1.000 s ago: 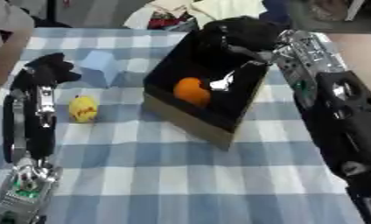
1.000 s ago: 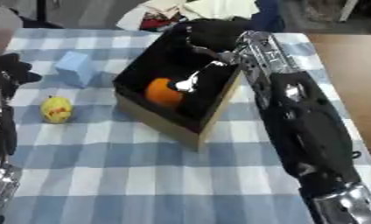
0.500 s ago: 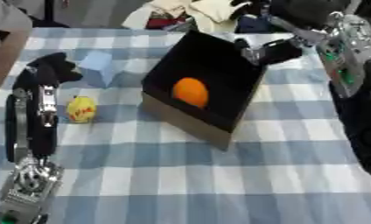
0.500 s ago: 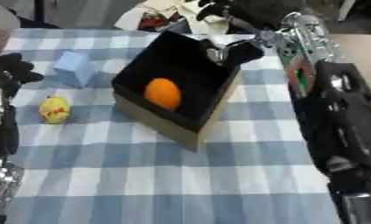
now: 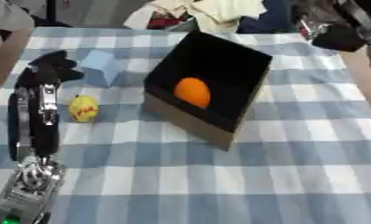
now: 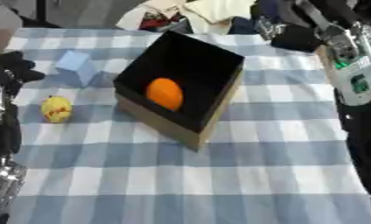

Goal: Pick up objects on the table and place them in the box.

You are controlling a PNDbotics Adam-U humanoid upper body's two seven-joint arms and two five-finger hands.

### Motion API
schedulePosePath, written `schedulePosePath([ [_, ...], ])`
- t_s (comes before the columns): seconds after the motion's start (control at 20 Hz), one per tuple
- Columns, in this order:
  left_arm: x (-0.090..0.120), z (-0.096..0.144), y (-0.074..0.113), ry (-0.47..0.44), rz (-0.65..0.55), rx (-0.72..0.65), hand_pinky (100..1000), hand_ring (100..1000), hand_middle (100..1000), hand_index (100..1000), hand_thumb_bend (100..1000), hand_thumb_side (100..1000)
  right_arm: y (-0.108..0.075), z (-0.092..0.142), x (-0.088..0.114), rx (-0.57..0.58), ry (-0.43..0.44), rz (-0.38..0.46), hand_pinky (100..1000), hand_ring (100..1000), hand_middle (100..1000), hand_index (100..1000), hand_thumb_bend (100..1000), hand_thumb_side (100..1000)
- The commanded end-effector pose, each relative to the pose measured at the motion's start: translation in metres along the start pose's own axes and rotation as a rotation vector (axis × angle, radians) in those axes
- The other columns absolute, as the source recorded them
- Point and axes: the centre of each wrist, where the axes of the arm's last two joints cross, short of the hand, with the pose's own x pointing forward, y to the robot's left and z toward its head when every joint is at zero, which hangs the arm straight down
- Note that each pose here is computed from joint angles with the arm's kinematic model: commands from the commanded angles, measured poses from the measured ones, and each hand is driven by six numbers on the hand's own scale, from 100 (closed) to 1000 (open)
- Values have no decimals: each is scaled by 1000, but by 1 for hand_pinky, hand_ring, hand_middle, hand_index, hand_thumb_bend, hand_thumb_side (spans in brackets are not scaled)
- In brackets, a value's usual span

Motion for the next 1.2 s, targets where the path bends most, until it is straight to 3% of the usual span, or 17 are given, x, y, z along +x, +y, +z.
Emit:
schedulePosePath([
  [0.05,4,-9,13,-58,-79,10,667,595,627,784,130,847,-28,6,3,-99,-16,-40,892,941,845,878,100,791],
  [0.4,5,-18,34,-103,-288,24,669,614,642,806,157,902,-38,28,1,-172,2,-129,905,940,835,878,100,758],
  [0.45,6,-19,38,-111,-322,23,670,619,646,812,140,954,-39,30,2,-183,1,-139,905,939,831,876,100,779],
  [0.5,6,-21,41,-120,-359,18,671,622,648,815,155,910,-40,32,2,-194,0,-149,905,938,829,876,100,747],
  [0.95,9,-27,69,-161,-615,-41,695,681,680,846,142,943,-45,47,3,-239,12,-222,919,940,816,873,100,732],
  [1.2,12,-33,81,-178,-772,-156,714,714,690,860,111,952,-47,51,4,-260,14,-243,925,944,814,874,100,722],
])
